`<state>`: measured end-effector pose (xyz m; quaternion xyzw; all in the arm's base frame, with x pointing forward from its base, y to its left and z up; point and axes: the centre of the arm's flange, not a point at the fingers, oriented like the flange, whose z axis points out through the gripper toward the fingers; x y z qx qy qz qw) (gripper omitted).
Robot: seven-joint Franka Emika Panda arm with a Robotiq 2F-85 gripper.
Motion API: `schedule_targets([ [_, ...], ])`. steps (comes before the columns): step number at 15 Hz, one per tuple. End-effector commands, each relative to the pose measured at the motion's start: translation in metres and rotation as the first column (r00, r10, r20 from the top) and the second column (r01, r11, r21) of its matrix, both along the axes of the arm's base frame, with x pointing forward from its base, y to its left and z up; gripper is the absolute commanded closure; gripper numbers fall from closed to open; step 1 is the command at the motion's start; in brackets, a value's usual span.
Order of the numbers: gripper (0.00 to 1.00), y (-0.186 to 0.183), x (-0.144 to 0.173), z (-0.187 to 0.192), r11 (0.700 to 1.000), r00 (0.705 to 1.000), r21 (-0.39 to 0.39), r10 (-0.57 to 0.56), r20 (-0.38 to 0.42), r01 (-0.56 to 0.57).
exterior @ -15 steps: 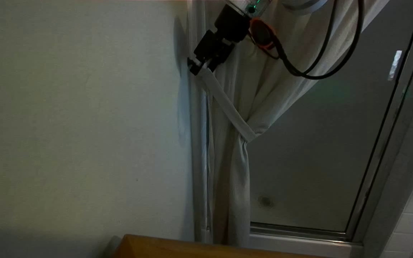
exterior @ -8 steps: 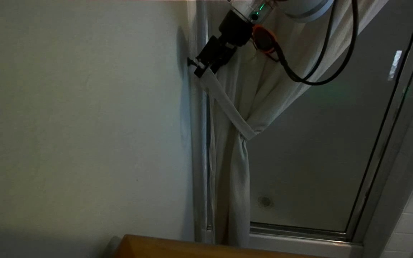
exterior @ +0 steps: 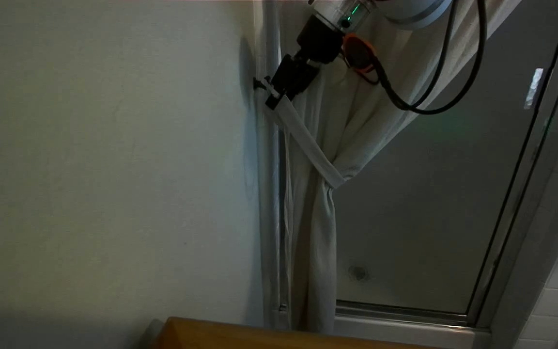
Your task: Unhook the curtain strap
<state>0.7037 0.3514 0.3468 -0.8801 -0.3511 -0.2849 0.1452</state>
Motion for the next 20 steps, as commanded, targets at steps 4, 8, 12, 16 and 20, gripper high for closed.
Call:
schedule_targets([
  [4,0.25,0.001,-0.01,0.024,0.998,0.998,-0.052,-0.028,-0.06,0.025],
  [8,0.51,-0.002,-0.01,0.035,0.997,0.998,-0.065,-0.054,-0.032,0.052],
  [12,0.52,-0.008,-0.007,0.032,0.995,0.997,-0.063,-0.074,-0.032,0.072],
  [16,0.51,-0.006,-0.008,0.032,0.995,0.996,-0.067,-0.074,-0.048,0.071],
  [20,0.83,0.0,-0.01,0.033,0.996,0.997,-0.065,-0.058,-0.05,0.055],
])
